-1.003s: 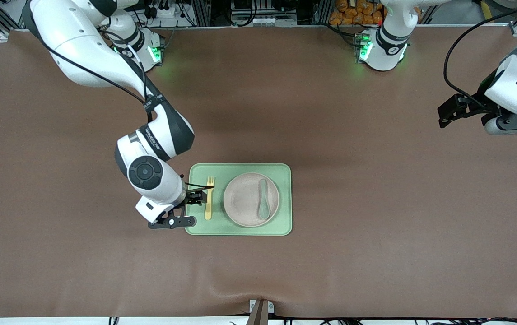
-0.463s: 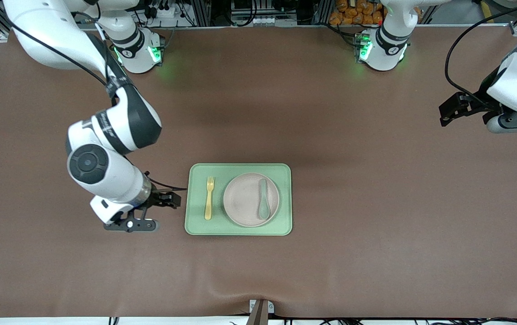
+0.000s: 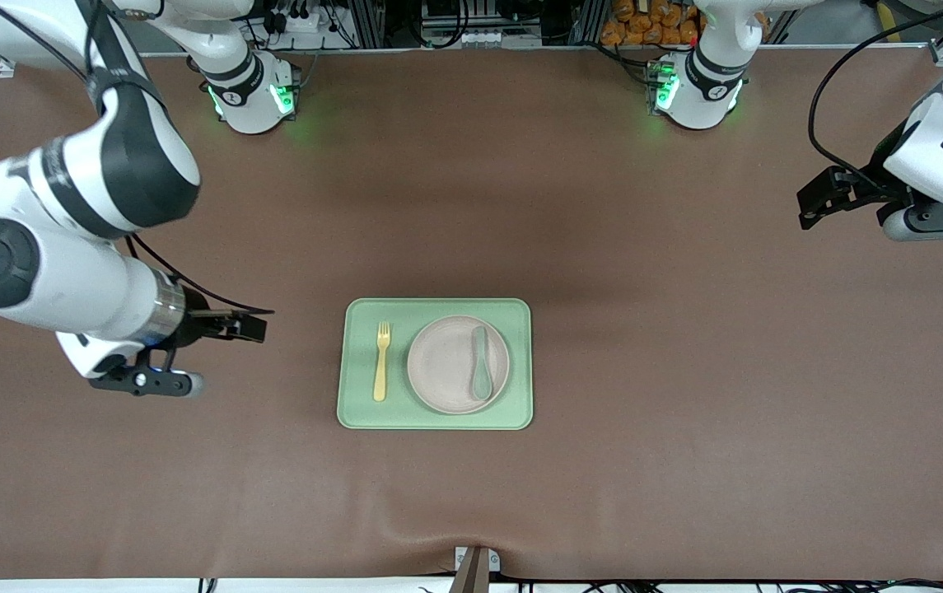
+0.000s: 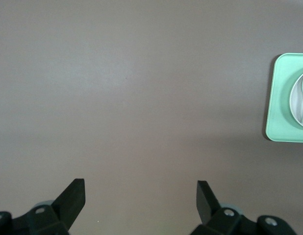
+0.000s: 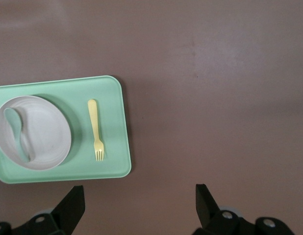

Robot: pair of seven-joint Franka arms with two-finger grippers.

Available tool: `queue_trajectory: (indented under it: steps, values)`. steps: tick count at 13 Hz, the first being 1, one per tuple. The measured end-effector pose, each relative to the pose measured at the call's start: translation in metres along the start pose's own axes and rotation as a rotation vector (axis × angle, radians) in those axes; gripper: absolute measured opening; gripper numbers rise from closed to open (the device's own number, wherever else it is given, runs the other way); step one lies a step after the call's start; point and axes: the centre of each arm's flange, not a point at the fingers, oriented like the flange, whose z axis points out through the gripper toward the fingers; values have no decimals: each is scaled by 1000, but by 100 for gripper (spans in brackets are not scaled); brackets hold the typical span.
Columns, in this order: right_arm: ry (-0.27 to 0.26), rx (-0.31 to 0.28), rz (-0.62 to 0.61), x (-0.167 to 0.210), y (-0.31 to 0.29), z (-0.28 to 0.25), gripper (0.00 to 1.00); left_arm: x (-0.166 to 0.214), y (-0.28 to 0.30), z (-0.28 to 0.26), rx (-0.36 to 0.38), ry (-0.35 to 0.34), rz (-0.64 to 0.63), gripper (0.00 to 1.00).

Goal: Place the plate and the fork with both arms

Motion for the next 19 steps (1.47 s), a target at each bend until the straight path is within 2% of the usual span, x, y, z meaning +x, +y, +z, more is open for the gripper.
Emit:
queue_trajectory:
  steps: [2,4,6,8,15,19]
  values:
    - [29,-22,-27,-13,16,-36,100,0,0,-1,0,1,1,100]
    - [35,-35,-60,-26,46,-69,100,-1,0,-1,0,1,0,100]
    - [43,6,-38,-40,83,-99,100,-1,0,-2,0,1,-1,100]
    - [49,22,-48,-54,119,-114,100,-1,-1,-2,1,1,-2,100]
    - [81,11,-21,-117,156,-109,100,0,-9,-2,1,1,-16,100]
    - [111,11,-20,-118,188,-98,100,-3,-19,2,8,-35,-31,100]
